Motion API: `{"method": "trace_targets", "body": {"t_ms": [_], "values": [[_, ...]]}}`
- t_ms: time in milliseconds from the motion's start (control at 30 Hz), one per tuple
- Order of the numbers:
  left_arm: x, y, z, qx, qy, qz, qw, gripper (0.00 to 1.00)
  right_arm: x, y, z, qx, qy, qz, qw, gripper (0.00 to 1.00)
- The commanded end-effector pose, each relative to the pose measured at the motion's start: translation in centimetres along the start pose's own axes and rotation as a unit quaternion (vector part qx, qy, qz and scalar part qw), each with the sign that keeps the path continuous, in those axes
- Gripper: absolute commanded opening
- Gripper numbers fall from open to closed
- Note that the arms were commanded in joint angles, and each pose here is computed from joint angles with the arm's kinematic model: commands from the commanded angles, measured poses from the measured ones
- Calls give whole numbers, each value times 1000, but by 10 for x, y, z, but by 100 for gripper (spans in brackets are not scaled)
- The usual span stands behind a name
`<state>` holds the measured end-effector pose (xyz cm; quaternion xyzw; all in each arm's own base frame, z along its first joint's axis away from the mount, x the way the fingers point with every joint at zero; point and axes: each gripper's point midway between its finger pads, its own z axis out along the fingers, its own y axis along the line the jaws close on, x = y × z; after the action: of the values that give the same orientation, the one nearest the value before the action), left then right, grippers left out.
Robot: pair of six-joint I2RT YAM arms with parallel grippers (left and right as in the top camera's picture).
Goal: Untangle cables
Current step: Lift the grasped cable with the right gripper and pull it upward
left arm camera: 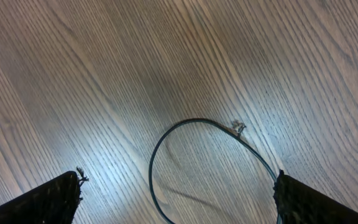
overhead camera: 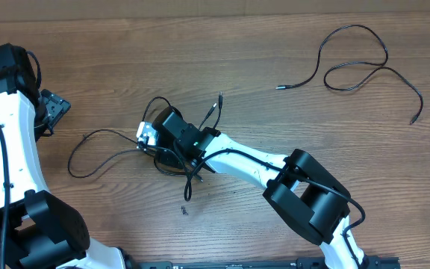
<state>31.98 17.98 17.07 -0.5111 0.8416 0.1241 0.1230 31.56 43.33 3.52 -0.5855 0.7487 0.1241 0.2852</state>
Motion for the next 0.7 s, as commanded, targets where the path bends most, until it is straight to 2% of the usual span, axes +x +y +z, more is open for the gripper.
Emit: {"method": "trace_targets", "body": {"t_ms": [0,167,300,367,400,467,500,667], "values": [[-5,-2,-2,0,-7,-10,1000,100,5,7,4,-17,5,6,1000,47],[-5,-1,-2,-1,-7,-10,1000,99,11,9,8,-22,14,7,1000,47],[-5,-1,-2,-1,-7,-10,1000,100,11,9,8,-22,15,7,1000,52],[-5,-1,-2,0,-7,-10,1000,99,11,10,9,-22,15,7,1000,45],[-5,-1,-2,0,-7,-10,1000,99,12,10,9,-23,16,7,1000,36],[-5,-1,-2,0,-7,-10,1000,100,15,11,11,-24,21,7,999,8],[-5,-1,-2,-1,-7,-10,1000,100,17,12,12,-26,25,8,999,4],[-5,-1,-2,0,-7,-10,1000,100,22,11,13,-22,34,9,999,4]]}}
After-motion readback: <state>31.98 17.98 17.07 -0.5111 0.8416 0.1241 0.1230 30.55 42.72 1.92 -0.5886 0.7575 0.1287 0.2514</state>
